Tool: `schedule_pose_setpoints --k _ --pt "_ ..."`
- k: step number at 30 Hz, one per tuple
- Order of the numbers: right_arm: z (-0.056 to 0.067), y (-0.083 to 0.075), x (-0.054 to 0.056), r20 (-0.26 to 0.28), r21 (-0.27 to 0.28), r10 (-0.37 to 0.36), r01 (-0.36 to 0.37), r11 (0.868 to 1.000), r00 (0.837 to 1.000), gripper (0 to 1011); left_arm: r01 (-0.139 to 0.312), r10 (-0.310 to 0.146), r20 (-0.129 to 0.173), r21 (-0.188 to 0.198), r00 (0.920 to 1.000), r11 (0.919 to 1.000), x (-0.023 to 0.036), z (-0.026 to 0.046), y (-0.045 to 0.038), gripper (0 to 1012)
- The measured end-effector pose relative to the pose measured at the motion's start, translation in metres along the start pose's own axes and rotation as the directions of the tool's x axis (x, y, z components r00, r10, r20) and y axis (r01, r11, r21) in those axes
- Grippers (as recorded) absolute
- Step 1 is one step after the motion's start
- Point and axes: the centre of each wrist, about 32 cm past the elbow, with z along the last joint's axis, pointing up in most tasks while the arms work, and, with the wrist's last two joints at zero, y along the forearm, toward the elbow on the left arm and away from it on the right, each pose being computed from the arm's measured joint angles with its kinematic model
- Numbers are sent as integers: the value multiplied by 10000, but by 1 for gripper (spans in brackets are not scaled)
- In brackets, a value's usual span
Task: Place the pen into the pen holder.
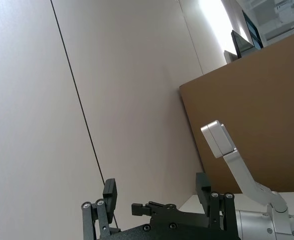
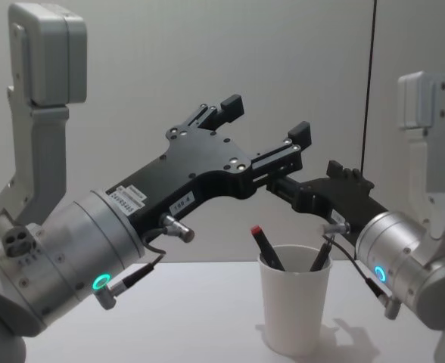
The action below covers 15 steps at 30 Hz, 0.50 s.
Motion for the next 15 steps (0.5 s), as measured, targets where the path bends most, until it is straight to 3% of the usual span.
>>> schedule_pose_setpoints --k 15 --pt "-6 4 -2 5 -12 4 -4 10000 10000 1002 0 0 -1 0 10000 10000 0 0 0 1000"
